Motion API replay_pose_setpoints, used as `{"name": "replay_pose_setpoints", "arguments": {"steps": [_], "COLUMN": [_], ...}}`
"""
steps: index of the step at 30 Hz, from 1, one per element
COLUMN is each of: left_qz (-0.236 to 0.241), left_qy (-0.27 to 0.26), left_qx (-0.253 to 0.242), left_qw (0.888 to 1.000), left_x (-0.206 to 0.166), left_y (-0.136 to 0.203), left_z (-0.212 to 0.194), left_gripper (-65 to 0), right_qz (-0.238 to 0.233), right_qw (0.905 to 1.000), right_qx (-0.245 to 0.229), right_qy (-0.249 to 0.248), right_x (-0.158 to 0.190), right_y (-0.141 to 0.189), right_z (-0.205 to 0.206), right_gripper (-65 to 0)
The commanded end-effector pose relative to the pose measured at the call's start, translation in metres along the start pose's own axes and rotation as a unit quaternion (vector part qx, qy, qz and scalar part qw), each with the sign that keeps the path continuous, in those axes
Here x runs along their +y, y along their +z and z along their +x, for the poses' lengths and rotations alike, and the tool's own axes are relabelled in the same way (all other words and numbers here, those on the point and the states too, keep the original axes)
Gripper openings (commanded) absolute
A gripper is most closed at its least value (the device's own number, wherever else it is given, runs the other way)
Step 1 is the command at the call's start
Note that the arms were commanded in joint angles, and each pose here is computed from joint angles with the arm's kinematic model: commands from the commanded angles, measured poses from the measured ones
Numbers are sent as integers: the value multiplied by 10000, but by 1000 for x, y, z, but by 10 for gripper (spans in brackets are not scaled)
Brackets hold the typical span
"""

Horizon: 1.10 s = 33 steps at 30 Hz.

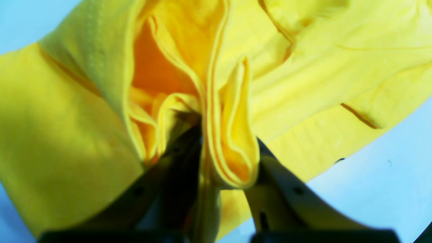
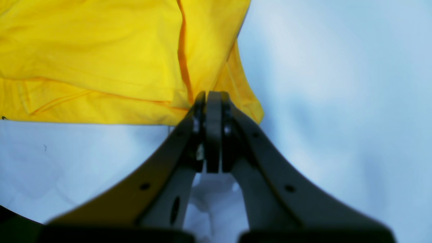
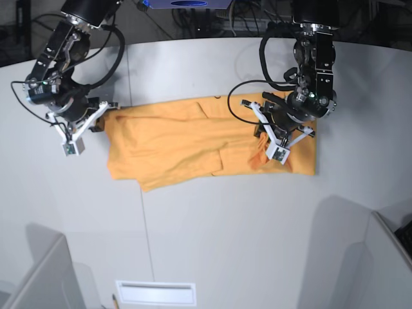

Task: Fold the T-shirt properly
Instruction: 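Carry the strip end in the left gripper toward the right gripper, folding it over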

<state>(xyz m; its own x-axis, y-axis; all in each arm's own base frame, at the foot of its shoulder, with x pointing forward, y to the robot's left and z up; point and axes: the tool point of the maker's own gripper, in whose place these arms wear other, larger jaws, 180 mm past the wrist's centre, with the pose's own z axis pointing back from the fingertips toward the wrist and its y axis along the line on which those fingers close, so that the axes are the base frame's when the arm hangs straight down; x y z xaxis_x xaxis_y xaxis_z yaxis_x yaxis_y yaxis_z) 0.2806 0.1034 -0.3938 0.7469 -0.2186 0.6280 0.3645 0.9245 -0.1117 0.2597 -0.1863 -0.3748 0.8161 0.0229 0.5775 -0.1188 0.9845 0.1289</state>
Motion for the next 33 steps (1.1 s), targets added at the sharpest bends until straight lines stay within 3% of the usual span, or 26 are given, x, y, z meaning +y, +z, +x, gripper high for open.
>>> {"name": "replay_pose_setpoints", "arguments": {"steps": [1,5,10,18,24,27,29,31,33], "left_qz": [-26,-38,-251,-873,-995,-831,-490,-119,247], "left_qy": [-49,-41,-192,-643,-608,-565,-269,-2,251], "left_qx": [-242,-247,-203,-92,-304,-542,-581,-642,-623], "left_qw": [9997,9997,9993,9941,9927,9935,9967,9979,9974], "left_x": [0,-1,-19,-77,-90,-79,-53,-25,3], "left_y": [3,3,-2,-12,-7,7,18,29,40], "left_z": [16,16,16,13,25,35,27,23,12], "left_gripper": [-607,-477,-397,-375,-375,-385,-402,-481,-645], "right_qz": [-2,7,7,7,6,-1,-12,-26,12], "right_qw": [9996,9996,9996,9996,9996,9994,9995,9995,9997], "right_qx": [-275,-270,-263,-270,-278,-330,-306,-305,-233], "right_qy": [70,62,61,62,63,79,91,115,104], "right_x": [0,1,1,1,1,0,-1,-3,-3], "right_y": [5,4,4,4,4,5,4,5,1], "right_z": [16,16,15,16,16,22,26,35,42], "right_gripper": [-650,-650,-650,-650,-650,-650,-650,-650,-650]}}
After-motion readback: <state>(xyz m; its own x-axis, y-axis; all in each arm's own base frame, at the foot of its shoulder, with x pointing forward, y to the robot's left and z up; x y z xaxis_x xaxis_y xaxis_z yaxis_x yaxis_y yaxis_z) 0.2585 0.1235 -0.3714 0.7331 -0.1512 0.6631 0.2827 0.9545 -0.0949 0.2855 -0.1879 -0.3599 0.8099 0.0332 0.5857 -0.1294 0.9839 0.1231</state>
